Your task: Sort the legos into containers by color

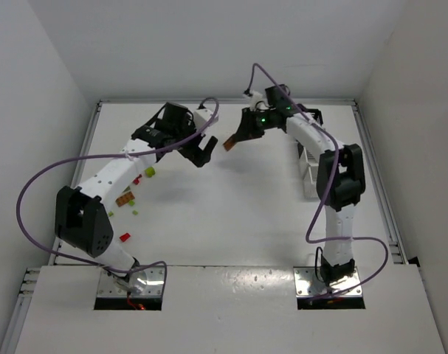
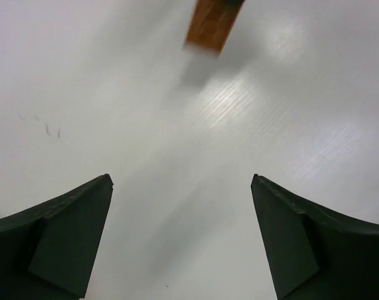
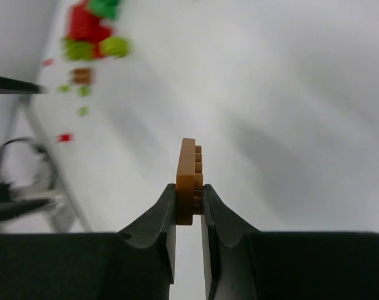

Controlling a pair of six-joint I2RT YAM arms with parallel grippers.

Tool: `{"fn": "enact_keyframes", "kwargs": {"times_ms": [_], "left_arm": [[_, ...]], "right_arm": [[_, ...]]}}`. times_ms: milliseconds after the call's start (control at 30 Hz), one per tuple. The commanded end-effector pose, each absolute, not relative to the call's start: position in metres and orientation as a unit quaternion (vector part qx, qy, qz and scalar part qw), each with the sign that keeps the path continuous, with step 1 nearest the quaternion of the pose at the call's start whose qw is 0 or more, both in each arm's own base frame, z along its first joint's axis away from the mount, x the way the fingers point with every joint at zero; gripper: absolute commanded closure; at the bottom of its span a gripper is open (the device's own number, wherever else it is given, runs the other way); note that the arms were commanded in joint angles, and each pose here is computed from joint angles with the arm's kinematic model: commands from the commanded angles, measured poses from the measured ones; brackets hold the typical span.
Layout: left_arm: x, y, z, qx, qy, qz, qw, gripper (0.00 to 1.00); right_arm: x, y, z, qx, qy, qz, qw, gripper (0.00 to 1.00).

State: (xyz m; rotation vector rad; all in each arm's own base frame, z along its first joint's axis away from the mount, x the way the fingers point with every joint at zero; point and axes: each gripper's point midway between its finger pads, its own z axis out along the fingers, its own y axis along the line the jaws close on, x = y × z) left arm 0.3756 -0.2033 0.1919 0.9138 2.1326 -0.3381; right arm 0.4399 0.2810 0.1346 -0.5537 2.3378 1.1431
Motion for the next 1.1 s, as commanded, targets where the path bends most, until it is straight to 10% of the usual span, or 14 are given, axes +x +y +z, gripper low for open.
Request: {"fn": "enact_keyframes", "kwargs": {"times_ms": [0, 400, 1067], "left_arm": [[0.392, -0.171, 0.240, 0.275, 0.839, -0.115, 0.455, 0.00], [0.390, -0.033, 0.208, 0.113, 0.902, 0.036, 0.416, 0.00], [0.320, 0.027, 0.146, 0.092, 0.938, 0.061, 0.327, 0.00]], "right_arm": [[0.495, 0.178, 0.176, -0.171, 0.879, 0.260, 0.362, 1.00], [0.547, -0.025, 0.226, -0.044, 0.885, 0.011, 0.463, 1.00], [0.571, -0.045, 0.174, -0.039, 0.904, -0.009, 0.426, 0.91]]}}
